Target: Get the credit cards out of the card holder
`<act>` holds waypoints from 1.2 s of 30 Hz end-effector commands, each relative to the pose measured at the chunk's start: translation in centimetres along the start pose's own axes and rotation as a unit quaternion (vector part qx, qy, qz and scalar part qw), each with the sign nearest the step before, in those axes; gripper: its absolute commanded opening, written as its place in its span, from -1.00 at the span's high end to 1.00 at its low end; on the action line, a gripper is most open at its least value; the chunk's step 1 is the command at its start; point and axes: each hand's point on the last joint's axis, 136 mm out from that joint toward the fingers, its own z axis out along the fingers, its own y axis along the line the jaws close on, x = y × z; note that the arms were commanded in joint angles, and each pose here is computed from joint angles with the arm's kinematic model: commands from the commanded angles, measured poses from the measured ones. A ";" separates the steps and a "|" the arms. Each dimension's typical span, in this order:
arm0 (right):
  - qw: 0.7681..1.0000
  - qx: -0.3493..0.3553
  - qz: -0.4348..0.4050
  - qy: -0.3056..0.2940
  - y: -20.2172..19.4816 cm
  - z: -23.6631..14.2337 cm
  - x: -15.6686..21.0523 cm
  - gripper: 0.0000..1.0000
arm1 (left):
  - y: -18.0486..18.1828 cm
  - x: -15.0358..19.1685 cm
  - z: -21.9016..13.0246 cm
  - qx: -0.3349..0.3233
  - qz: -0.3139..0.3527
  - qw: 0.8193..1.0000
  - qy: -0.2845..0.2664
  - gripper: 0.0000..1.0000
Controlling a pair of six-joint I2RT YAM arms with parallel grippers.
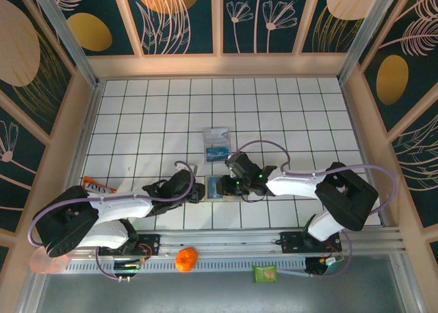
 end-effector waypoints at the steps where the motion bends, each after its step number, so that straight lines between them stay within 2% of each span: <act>1: 1.000 -0.005 0.009 0.003 -0.2 0.3 0.2 0.36 | 0.9 0.3 -0.1 -0.015 0.001 1.000 0.002 0.28; 18: 1.000 -0.007 0.008 0.009 -0.1 0.8 0.3 0.36 | 1.2 0.6 -0.1 -0.018 0.002 1.000 0.004 0.28; 29: 0.999 -0.048 -0.008 -0.001 2.0 0.2 -0.2 0.35 | 1.2 0.7 0.0 -0.018 0.001 1.000 0.006 0.29; 36: 1.000 -0.025 -0.001 0.002 1.0 0.7 -0.1 0.35 | 1.2 0.8 0.2 -0.018 0.002 1.000 0.009 0.28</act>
